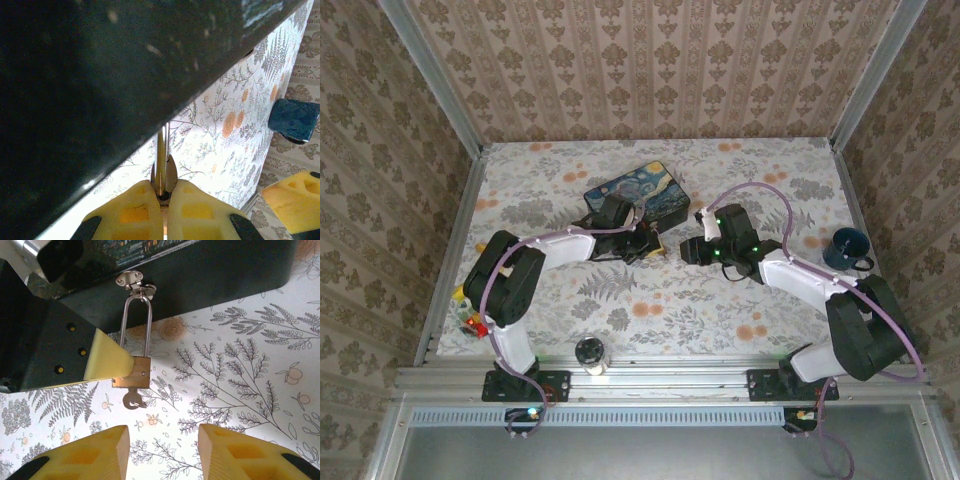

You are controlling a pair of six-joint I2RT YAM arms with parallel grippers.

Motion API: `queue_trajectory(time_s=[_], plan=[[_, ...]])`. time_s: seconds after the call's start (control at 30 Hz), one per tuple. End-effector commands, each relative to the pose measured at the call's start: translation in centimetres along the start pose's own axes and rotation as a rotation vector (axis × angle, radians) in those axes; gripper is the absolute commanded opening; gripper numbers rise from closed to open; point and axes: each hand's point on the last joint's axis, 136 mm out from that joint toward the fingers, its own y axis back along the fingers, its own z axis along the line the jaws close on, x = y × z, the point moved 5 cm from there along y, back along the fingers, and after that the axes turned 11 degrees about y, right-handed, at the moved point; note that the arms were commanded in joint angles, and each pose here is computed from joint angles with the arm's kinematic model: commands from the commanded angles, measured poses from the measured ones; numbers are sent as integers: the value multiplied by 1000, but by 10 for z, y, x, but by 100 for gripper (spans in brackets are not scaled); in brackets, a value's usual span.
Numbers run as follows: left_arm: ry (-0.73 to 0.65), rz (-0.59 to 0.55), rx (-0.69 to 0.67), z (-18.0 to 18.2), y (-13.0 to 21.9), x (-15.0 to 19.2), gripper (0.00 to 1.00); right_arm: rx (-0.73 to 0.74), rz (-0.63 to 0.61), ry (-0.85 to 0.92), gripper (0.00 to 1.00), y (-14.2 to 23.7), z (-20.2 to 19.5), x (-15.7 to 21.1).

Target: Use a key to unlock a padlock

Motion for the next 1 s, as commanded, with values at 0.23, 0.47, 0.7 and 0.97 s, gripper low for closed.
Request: queue_trajectory(time_s=[0.23, 0.47, 0.7, 0.97], plan=[[169, 82, -163, 47, -4, 18, 0, 62, 61, 145, 39, -17, 22, 11], [172, 83, -166, 47, -3, 19, 0, 155, 84, 252, 39, -30, 33, 14], [173, 85, -160, 45, -3, 19, 0, 186, 110, 296, 40, -41, 35, 15], [174, 90, -156, 43, -4, 18, 0, 192, 120, 305, 40, -50, 34, 15]])
